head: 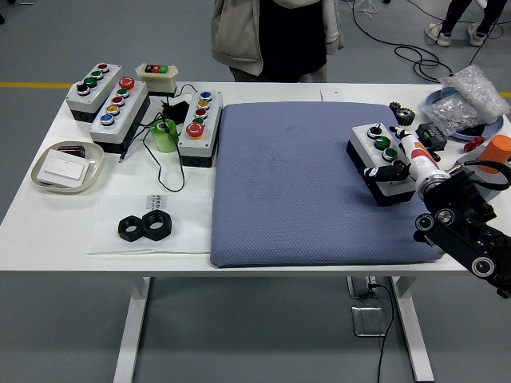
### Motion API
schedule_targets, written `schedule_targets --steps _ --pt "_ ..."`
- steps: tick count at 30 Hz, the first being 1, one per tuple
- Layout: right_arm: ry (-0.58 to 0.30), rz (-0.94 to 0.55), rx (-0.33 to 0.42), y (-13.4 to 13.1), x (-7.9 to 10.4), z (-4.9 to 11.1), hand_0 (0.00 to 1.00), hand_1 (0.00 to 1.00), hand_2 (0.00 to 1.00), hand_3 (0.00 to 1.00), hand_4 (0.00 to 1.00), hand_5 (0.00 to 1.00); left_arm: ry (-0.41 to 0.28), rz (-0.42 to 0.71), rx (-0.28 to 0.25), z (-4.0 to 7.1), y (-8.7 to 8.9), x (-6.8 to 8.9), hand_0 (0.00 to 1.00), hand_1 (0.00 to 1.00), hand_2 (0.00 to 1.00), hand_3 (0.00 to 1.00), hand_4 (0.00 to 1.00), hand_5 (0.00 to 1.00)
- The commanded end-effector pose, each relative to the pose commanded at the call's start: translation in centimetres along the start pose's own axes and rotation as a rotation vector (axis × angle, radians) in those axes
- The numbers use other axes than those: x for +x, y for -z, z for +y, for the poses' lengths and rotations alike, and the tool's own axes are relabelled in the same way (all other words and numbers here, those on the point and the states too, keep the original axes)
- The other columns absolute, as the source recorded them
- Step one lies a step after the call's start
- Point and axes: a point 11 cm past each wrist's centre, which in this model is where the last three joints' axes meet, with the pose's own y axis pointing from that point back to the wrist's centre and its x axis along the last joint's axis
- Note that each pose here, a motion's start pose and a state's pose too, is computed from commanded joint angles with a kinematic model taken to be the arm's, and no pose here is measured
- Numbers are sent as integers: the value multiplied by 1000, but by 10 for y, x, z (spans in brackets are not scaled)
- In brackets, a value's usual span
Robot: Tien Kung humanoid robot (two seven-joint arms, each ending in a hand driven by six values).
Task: Pick up the button,place it on the desk,press the button,press the button
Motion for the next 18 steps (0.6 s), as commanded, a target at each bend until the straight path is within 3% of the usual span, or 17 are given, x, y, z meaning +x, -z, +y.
schedule_targets --steps 3,4,9,10,15,16,18 --pt "-7 36 -25 1 2 -5 996 879 945 975 983 215 -1 -1 -1 0 -1 0 748 786 859 778 548 998" --pt "-10 47 -34 1 2 -7 954 803 872 941 982 213 -1 -1 -1 0 -1 0 748 786 859 778 549 998" --pt "-17 85 -69 -1 3 -11 954 803 872 941 982 213 -3 -2 -1 0 -1 1 748 786 860 778 549 998" --pt "-16 96 -80 -2 3 -12 870 677 732 909 978 202 -3 -3 0 0 -1 1 748 786 860 778 549 998" --pt "-11 142 -110 -6 3 -15 870 677 732 909 978 202 -5 -7 2 0 0 1 748 786 860 778 549 998" --pt "-6 152 -114 -7 3 -15 777 570 635 855 973 195 -5 -8 2 0 1 1 748 786 859 778 549 998" --pt "3 176 -121 -8 2 -16 777 570 635 855 973 195 -6 -9 3 0 1 1 748 786 859 778 549 998"
